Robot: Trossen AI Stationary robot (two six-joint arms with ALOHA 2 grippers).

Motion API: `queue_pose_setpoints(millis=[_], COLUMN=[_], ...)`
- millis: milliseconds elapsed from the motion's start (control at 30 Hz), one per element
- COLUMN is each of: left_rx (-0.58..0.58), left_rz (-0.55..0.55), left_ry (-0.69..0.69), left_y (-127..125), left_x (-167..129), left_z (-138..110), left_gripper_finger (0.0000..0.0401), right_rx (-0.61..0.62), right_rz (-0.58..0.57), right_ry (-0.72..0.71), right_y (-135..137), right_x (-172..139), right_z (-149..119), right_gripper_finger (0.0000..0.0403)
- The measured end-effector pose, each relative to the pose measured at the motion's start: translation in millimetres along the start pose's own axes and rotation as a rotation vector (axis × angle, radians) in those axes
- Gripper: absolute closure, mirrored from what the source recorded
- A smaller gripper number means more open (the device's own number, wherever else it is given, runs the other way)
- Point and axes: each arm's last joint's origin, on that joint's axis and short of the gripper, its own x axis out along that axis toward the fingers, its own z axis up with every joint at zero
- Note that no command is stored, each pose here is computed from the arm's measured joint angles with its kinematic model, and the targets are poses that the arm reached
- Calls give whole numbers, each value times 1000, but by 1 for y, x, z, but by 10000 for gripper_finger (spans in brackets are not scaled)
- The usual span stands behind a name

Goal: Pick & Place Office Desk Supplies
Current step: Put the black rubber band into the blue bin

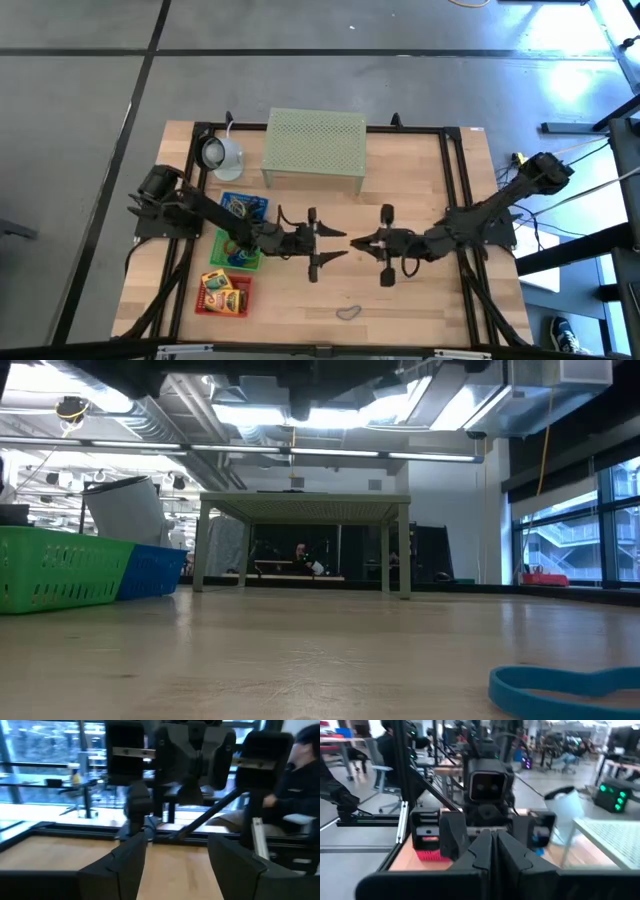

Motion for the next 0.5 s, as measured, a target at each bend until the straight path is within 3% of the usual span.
queue_pose_setpoints(millis=[267,400,500], left_rx=[-28,-55,-59], left_rz=[-55,-110,-113], left_ry=[-20,-22,-29], left_y=[1,-3,-5], left_x=[2,0,0], left_z=[0,1,2], left_gripper_finger=[195,194,196], right_rx=[-54,-61,-67], right_rz=[65,57,113], right_ry=[-129,-118,-119], right_y=[-4,-11,-13], right_x=[29,38,40], right_z=[-11,-17,-18], right_gripper_finger=[386,385,385])
